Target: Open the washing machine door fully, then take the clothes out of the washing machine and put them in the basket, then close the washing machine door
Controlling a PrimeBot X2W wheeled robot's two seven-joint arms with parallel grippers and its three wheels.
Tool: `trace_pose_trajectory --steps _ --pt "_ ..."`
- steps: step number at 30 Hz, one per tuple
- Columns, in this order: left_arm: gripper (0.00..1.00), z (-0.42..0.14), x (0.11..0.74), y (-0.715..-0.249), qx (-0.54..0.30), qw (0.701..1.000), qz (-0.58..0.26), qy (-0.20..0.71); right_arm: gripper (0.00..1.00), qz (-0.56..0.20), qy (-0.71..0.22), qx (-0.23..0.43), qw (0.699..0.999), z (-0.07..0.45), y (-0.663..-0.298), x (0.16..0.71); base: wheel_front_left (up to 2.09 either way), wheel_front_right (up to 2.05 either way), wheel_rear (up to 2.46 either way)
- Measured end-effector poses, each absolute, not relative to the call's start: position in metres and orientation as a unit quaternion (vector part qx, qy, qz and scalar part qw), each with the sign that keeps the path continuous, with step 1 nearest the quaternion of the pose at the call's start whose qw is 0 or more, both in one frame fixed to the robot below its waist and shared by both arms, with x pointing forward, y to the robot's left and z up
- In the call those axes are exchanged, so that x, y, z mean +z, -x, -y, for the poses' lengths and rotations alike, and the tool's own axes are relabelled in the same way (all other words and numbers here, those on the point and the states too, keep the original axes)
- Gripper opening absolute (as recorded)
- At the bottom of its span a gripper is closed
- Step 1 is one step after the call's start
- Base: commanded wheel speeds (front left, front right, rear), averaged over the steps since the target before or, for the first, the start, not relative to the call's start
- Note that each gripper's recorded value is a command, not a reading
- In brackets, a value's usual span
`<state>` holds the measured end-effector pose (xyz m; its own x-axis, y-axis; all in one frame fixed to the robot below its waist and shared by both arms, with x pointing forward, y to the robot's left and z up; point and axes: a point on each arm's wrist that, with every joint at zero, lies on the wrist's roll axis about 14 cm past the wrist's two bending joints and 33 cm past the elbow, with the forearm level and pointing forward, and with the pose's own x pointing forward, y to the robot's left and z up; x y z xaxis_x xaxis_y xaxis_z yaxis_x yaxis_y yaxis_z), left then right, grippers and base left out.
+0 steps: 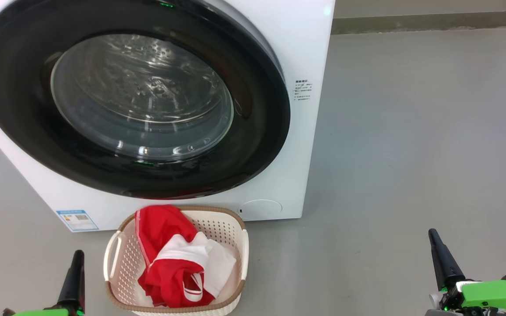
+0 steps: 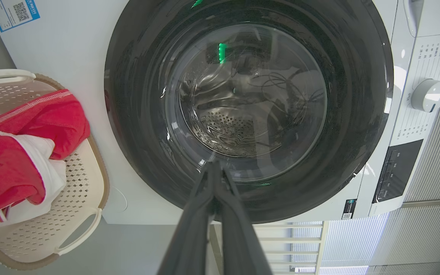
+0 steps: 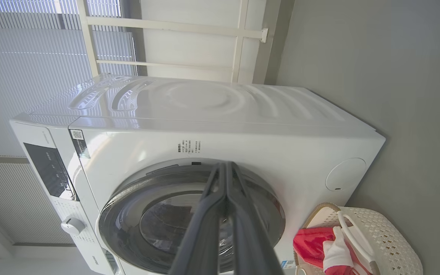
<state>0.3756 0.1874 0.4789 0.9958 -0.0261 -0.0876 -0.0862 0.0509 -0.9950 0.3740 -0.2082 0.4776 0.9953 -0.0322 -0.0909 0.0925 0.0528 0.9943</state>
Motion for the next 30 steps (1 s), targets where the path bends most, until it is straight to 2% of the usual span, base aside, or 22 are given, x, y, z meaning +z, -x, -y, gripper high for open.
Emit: trace_pose_trajectory --steps 6,30 --pt "0.0 -0.1882 0.4829 -0.3767 0.017 0.705 -0.035 0.708 0.0 -0.019 -0.706 -0.037 0.707 0.2069 -0.3751 0.481 0.0 0.0 0.0" --pt "0.0 -0.1868 0.485 -0.3785 0.014 0.703 -0.033 0.71 0.0 -0.018 -0.707 -0.037 0.706 0.2072 -0.375 0.481 0.0 0.0 0.0"
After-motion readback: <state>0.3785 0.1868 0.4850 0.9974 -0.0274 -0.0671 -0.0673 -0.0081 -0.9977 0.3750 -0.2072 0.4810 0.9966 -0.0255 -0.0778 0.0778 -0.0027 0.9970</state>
